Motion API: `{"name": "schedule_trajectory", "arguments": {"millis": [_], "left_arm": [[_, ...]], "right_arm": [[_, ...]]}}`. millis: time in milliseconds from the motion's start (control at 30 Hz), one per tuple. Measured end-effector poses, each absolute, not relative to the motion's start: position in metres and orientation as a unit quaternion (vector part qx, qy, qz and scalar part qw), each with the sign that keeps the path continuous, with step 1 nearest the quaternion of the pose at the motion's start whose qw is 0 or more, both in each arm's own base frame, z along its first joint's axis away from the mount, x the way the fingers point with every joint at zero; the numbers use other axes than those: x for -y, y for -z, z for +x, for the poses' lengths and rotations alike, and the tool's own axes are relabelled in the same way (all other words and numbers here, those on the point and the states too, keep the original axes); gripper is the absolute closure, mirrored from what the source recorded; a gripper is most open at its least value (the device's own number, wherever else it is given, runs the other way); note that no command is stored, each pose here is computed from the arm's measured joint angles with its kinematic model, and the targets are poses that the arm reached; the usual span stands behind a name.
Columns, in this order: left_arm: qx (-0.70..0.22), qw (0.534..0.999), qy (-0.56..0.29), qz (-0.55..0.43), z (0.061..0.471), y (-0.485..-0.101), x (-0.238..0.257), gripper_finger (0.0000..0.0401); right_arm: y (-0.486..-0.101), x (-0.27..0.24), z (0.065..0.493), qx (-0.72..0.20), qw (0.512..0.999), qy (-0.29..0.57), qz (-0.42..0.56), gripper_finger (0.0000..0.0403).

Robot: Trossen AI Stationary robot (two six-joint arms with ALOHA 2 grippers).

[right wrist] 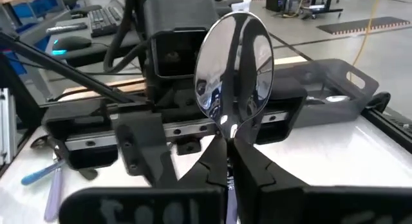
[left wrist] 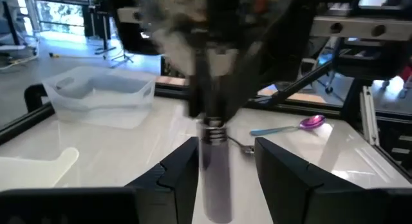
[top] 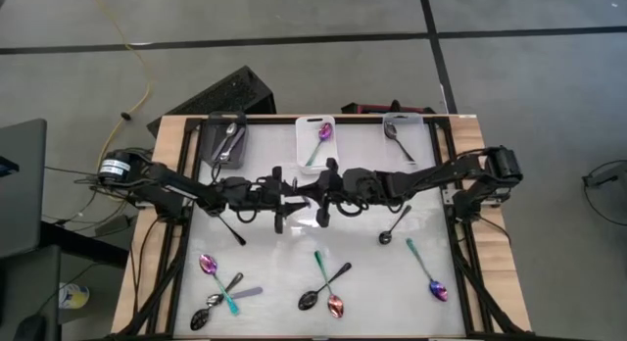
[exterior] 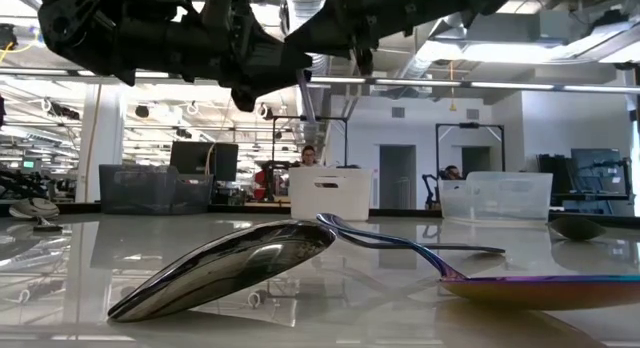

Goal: Sort silverware by color (type)
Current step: Put the purple spoon into the transparent black bin

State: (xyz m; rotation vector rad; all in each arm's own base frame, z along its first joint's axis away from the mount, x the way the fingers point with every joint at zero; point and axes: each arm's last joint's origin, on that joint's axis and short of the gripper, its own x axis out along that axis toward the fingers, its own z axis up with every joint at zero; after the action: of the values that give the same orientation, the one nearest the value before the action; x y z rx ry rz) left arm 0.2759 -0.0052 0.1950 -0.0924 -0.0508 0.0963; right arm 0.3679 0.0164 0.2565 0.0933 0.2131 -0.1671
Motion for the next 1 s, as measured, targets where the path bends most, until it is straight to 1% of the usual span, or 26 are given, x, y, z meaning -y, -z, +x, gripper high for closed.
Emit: {"name": "schedule_trajectory", "arguments": {"millis": [333,433,567,600,667,767,867,1000], "left_arm": [[0.017,0.996,-0.077,-0.048,0.276,-0.193,0.004,0.0271],[0.017,0.995,-0.086,-0.043,0.276,-0.193,0.003,0.0295],[0.015,0.995,-0.09,-0.035,0.276,-0.193,0.003,0.0362],[0.014,0.995,-0.09,-0.032,0.276,-0.193,0.003,0.0368],[0.013,0.995,-0.093,-0.03,0.275,-0.193,0.003,0.0368],[0.005,0.995,-0.098,-0.026,0.274,-0.193,0.002,0.0388],[-0.013,0.995,-0.1,-0.021,0.27,-0.196,0.002,0.0388],[-0.05,0.99,-0.129,-0.009,0.257,-0.212,-0.003,0.0388]], "right_arm": [[-0.26,-0.012,0.369,-0.085,0.989,0.112,0.046,0.0375],[-0.261,-0.012,0.369,-0.076,0.99,0.112,0.048,0.0375],[-0.262,-0.012,0.369,-0.074,0.989,0.114,0.049,0.0375],[-0.262,-0.012,0.369,-0.075,0.989,0.114,0.049,0.0375],[-0.262,-0.012,0.369,-0.075,0.989,0.114,0.05,0.0375],[-0.262,-0.012,0.369,-0.075,0.989,0.113,0.051,0.0369],[-0.261,-0.012,0.369,-0.08,0.99,0.109,0.049,0.0357],[-0.261,-0.01,0.367,-0.089,0.989,0.111,0.035,0.0334]]}}
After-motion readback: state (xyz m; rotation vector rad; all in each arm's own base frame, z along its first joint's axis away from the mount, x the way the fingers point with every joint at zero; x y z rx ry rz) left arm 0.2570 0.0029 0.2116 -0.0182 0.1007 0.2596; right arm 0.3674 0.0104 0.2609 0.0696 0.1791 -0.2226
